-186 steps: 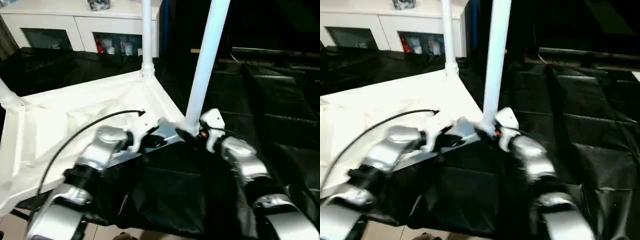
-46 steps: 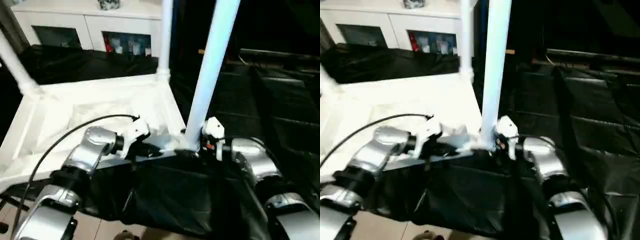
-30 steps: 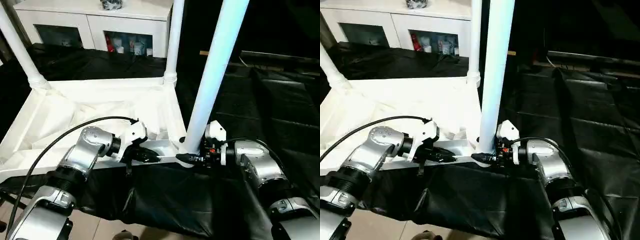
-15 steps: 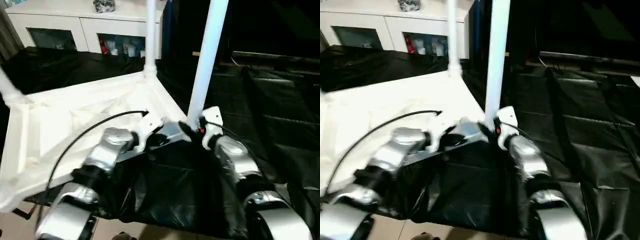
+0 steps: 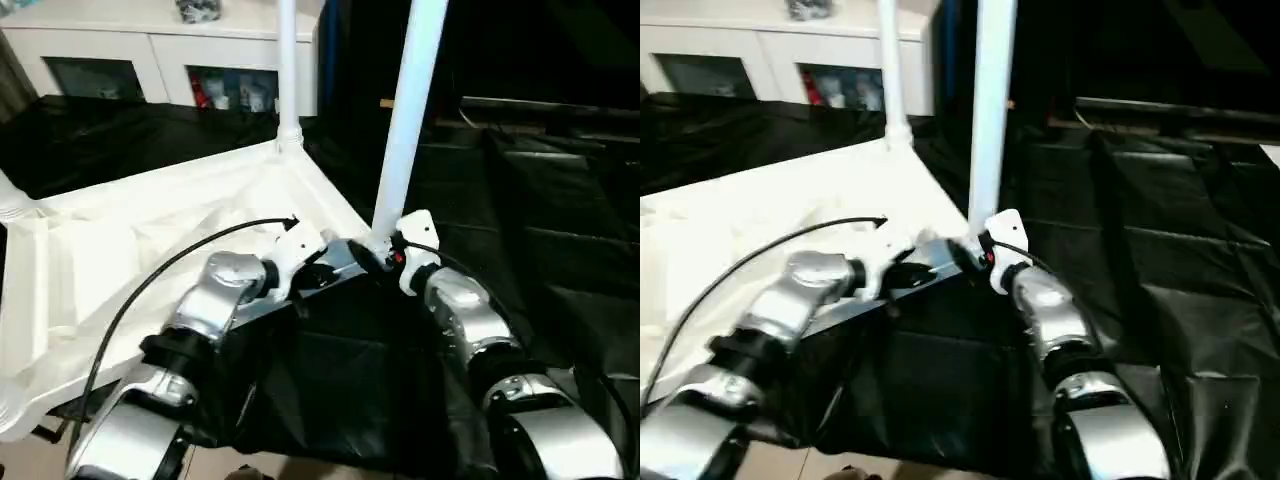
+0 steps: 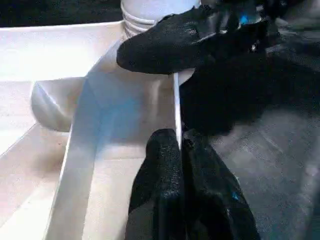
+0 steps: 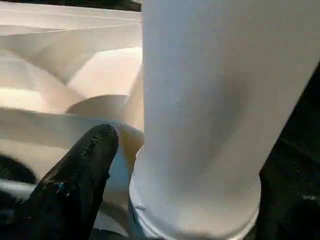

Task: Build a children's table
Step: Rotate leg to tighten

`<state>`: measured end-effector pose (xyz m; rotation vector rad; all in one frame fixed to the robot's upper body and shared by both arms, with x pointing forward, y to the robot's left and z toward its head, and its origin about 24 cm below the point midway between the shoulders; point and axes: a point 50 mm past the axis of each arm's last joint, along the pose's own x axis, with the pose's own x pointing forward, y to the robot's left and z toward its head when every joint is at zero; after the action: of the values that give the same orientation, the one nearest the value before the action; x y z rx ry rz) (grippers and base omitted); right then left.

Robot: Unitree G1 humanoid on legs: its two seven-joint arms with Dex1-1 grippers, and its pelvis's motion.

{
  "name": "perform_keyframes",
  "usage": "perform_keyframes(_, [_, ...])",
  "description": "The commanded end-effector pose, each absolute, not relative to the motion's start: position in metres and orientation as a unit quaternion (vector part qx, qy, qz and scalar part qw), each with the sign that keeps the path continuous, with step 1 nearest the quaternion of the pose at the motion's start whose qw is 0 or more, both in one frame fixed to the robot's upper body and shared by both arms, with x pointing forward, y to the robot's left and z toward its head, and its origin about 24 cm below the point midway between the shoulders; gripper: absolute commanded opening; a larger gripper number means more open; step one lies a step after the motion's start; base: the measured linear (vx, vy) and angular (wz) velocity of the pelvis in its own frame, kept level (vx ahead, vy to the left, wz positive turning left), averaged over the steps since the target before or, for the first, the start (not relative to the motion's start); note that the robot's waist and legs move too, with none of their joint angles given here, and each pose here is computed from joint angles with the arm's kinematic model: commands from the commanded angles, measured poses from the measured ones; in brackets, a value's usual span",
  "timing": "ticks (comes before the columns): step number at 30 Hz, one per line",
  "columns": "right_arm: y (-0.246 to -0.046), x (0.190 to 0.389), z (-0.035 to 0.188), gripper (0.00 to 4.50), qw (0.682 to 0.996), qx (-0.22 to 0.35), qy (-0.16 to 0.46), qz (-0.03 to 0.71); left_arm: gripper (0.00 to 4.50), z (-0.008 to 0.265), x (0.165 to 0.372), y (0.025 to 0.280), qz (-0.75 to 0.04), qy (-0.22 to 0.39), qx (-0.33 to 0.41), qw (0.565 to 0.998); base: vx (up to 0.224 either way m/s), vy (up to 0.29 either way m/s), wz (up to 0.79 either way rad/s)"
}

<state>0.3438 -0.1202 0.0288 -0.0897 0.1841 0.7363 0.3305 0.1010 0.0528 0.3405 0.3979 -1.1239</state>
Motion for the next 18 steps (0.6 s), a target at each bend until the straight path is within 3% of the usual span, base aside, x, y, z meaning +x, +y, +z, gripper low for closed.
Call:
perform_keyframes(1, [-0.099,0.328,0.022,3.94,0.870,-0.056,0.095,0.480,0.00,0.066,0.324,0.087,-0.585,0.148,0.159,0.782,0.000,0.000,0.00])
perform_keyframes(2, [-0.099,0.328,0.022,3.94,0.870,-0.056,0.095,0.480,0.00,0.066,0.324,0.087,-0.585,0.148,0.159,0.782,0.000,0.000,0.00])
perform_keyframes(6, [-0.112,0.316,0.024,3.94,0.819,-0.054,0.102,0.562,0.00,0.065,0.317,0.102,-0.626,0.165,0.151,0.747,0.000,0.000,0.00])
perform_keyframes(10, [-0.119,0.307,0.026,3.94,0.781,-0.051,0.109,0.613,0.00,0.065,0.317,0.111,-0.630,0.173,0.146,0.743,0.000,0.000,0.00])
perform_keyframes(11, [-0.120,0.304,0.025,3.70,0.767,-0.052,0.114,0.629,0.00,0.065,0.318,0.114,-0.631,0.176,0.145,0.742,0.000,0.000,0.00])
perform_keyframes(15, [-0.125,0.294,0.023,3.47,0.729,-0.059,0.136,0.668,0.00,0.067,0.318,0.124,-0.638,0.186,0.148,0.732,0.000,0.000,0.00])
perform_keyframes(18, [-0.125,0.294,0.023,3.25,0.724,-0.059,0.142,0.672,0.00,0.066,0.317,0.129,-0.638,0.192,0.150,0.730,0.000,0.000,0.00])
